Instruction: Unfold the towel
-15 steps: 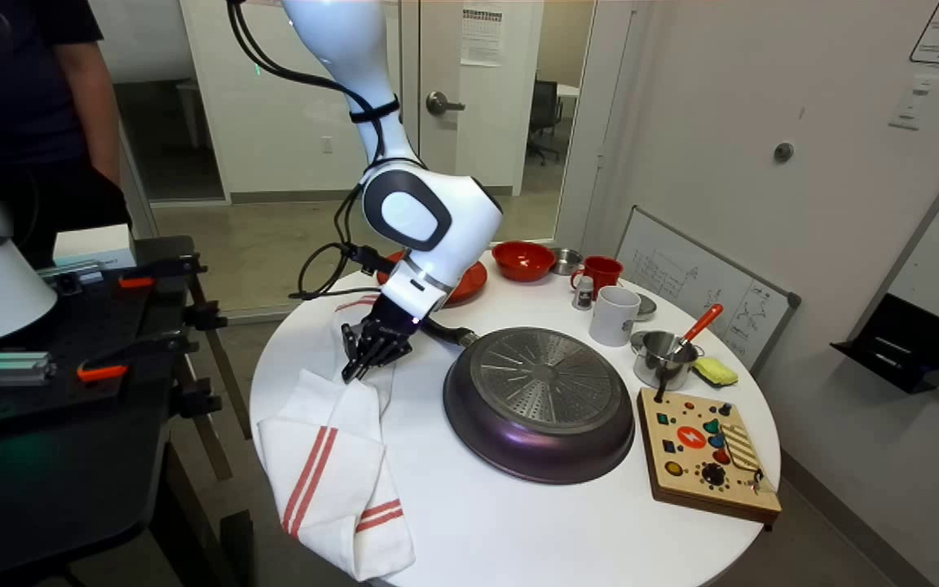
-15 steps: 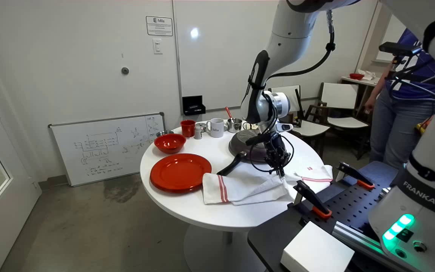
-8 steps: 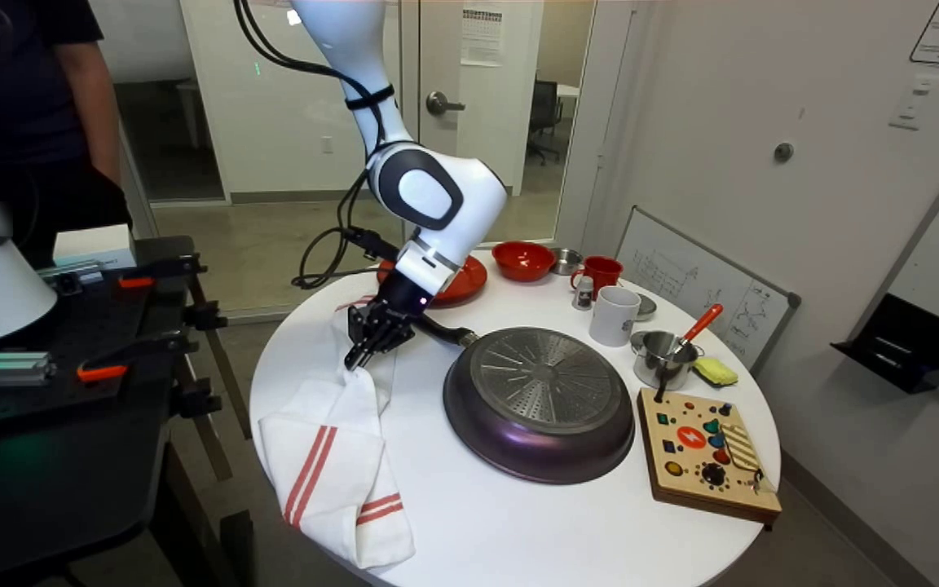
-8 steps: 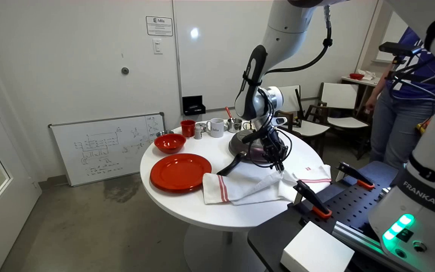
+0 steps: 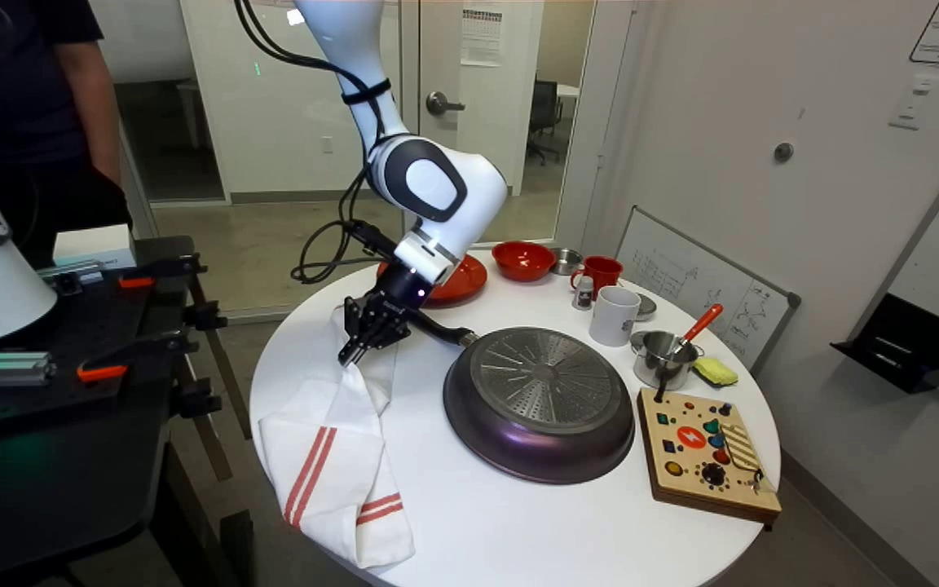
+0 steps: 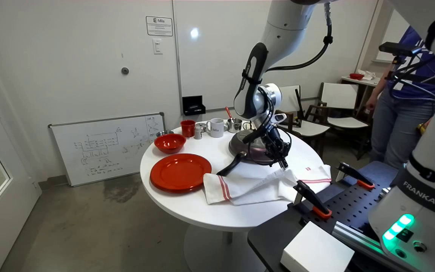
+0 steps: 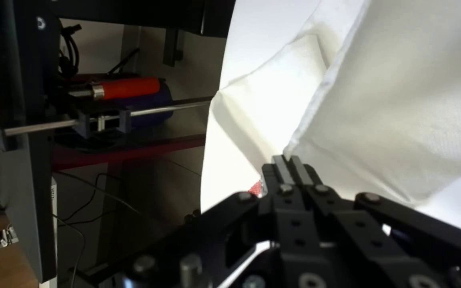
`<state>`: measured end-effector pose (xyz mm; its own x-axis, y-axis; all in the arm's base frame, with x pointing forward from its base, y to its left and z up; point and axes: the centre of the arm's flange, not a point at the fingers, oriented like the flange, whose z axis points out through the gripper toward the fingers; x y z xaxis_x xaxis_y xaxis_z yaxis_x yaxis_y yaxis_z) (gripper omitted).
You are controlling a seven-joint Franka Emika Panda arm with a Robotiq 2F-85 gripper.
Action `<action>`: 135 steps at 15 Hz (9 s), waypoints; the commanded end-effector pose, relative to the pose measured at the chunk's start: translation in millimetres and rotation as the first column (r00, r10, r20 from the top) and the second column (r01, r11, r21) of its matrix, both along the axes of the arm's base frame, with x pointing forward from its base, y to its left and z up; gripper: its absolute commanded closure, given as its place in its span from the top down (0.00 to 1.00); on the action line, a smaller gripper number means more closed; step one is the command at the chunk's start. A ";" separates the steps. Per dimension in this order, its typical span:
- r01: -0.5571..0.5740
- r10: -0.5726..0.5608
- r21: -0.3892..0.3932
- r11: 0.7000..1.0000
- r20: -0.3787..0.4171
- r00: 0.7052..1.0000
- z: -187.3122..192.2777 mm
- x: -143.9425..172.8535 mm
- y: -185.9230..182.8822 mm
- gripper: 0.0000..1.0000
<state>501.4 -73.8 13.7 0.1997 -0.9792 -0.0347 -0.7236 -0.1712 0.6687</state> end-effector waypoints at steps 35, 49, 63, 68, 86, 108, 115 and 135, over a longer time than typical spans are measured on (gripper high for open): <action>-0.230 0.201 0.564 0.793 0.114 0.973 -49.7 18.0 71.5 1.00; 0.051 -0.050 0.107 0.993 -0.009 0.999 -28.6 13.6 -14.1 1.00; 0.441 -0.513 -0.399 0.804 -0.090 0.854 -26.3 -52.3 -58.5 1.00; 0.436 -0.501 -0.434 0.789 -0.041 0.865 -37.9 -75.0 -60.2 1.00; 0.344 -0.317 -0.092 0.935 0.224 0.922 -16.2 -46.0 -71.3 1.00; 0.229 -0.224 -0.009 0.973 0.170 0.960 -30.8 -76.1 -80.6 1.00; 0.230 -0.234 0.044 0.972 0.196 0.952 -41.5 -89.8 -93.2 1.00; 0.180 -0.195 0.103 0.978 0.170 0.966 -50.3 -93.1 -91.7 0.66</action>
